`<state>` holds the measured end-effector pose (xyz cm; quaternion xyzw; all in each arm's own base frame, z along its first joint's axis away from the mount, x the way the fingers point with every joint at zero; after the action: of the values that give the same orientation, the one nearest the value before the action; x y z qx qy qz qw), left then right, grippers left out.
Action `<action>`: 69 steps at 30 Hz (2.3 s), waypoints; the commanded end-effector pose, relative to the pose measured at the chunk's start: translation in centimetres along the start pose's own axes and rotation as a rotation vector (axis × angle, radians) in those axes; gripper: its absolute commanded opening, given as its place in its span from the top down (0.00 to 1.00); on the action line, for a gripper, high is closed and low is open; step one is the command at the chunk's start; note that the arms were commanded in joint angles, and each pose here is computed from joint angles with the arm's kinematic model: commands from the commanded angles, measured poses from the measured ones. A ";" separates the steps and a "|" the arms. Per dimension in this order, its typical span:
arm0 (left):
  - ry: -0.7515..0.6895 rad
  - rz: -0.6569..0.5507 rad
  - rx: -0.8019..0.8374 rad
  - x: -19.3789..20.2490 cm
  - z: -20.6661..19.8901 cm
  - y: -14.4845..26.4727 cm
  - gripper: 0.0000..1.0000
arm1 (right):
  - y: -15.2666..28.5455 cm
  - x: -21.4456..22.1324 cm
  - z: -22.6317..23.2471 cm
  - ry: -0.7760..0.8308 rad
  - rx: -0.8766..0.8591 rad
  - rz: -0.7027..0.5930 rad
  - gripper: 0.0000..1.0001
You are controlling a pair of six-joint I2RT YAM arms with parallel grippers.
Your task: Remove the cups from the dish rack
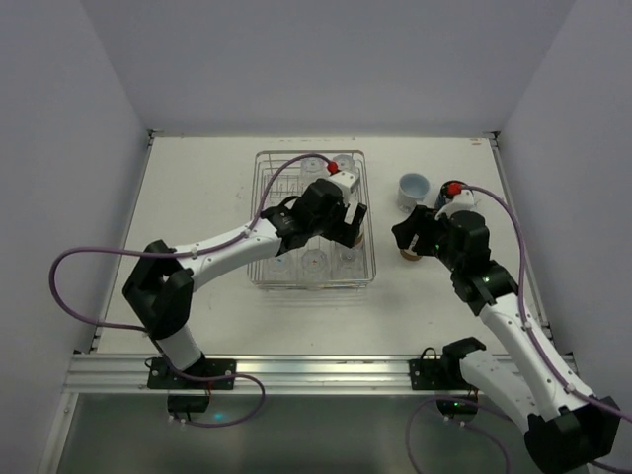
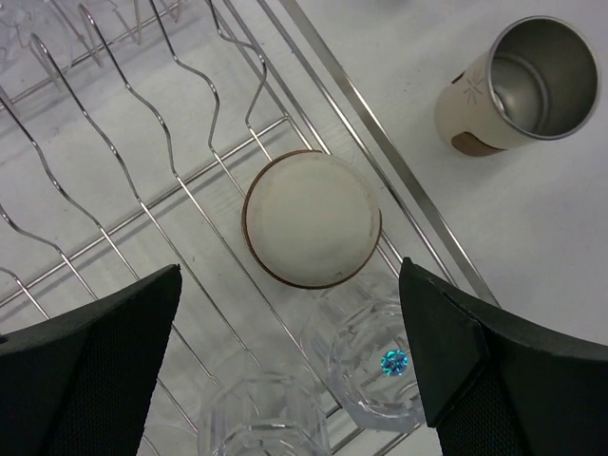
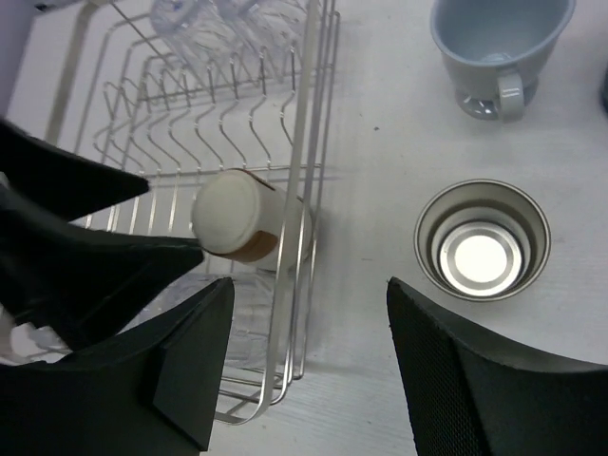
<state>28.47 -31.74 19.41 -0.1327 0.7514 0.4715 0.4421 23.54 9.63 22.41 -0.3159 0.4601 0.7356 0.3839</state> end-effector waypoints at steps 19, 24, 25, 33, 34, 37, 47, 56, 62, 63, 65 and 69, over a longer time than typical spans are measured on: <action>-0.049 0.048 -0.043 0.4 -0.3 -6.5 0.13 | 1.6 -1.4 2.6 -0.044 -0.208 -0.129 0.32; -0.046 0.031 -0.061 0.2 -0.1 -6.5 0.36 | 2.0 -1.7 2.8 -0.040 -0.217 -0.133 0.32; -0.039 0.002 -0.061 -0.4 -0.1 -6.0 0.41 | 2.0 -1.7 2.9 -0.041 -0.224 -0.133 0.32; 0.005 -0.290 -0.049 -6.8 -0.4 0.8 0.55 | 2.1 -2.0 5.2 -0.101 -0.421 -0.155 0.28; 0.014 -0.319 -0.043 -7.2 -0.4 1.5 0.56 | 2.4 -1.9 5.7 -0.107 -0.471 -0.156 0.28; 0.062 -0.412 0.000 -8.7 -0.7 4.1 0.58 | 2.9 -2.1 6.6 -0.141 -0.570 -0.192 0.27; 0.351 -0.491 0.503 -8.5 -2.5 11.7 0.64 | 4.5 -1.9 8.6 -0.165 -0.810 -0.211 0.46; 0.416 -0.458 0.733 -7.6 -4.4 14.1 0.64 | 5.5 -2.5 10.1 -0.126 -0.953 -0.184 0.41; 0.439 -0.458 0.819 -7.3 -5.0 14.6 0.64 | 5.7 -3.0 10.8 -0.129 -1.022 -0.178 0.48; 0.449 -0.463 0.835 -7.2 -5.1 14.6 0.64 | 5.9 -3.1 11.0 -0.129 -1.039 -0.183 0.50; 0.460 -0.459 0.842 -6.9 -5.0 14.5 0.62 | 6.3 -3.4 11.4 -0.138 -1.084 -0.197 0.57; 0.485 -0.464 0.854 -6.4 -4.9 14.4 0.59 | 7.0 -3.7 12.2 -0.152 -1.165 -0.203 0.65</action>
<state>21.87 -30.02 31.33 -0.2138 0.9112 0.0368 0.3502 18.96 17.66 30.09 -0.4253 -0.0176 0.8679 0.2560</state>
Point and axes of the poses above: each gripper's point midway between its finger pads, its own y axis back along the fingers, its own z axis along the line the jaws close on, x = y × z, the point moved 6 cm from there along y, back along the fingers, and after that the axes turned 1 degree about y, right-handed, at the moved point
